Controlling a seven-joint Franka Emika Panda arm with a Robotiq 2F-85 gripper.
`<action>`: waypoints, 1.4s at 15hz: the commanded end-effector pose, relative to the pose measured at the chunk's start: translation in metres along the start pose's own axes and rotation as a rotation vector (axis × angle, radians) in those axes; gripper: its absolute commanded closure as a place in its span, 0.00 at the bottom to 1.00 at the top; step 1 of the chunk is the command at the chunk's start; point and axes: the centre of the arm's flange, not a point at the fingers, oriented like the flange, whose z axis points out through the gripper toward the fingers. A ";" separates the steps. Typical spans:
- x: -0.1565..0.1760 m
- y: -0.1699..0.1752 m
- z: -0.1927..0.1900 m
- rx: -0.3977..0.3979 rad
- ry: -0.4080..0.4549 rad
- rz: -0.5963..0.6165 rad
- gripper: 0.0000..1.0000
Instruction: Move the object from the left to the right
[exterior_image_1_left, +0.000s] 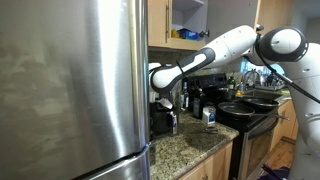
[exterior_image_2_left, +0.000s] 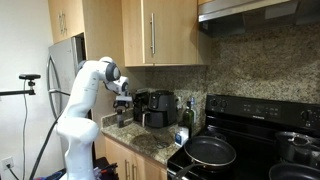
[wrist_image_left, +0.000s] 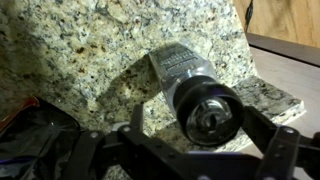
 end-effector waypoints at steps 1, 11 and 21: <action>0.000 0.000 0.000 0.001 -0.001 0.000 0.00; 0.001 -0.004 -0.002 -0.079 -0.073 0.050 0.67; -0.135 -0.046 -0.078 -0.329 -0.111 0.468 0.67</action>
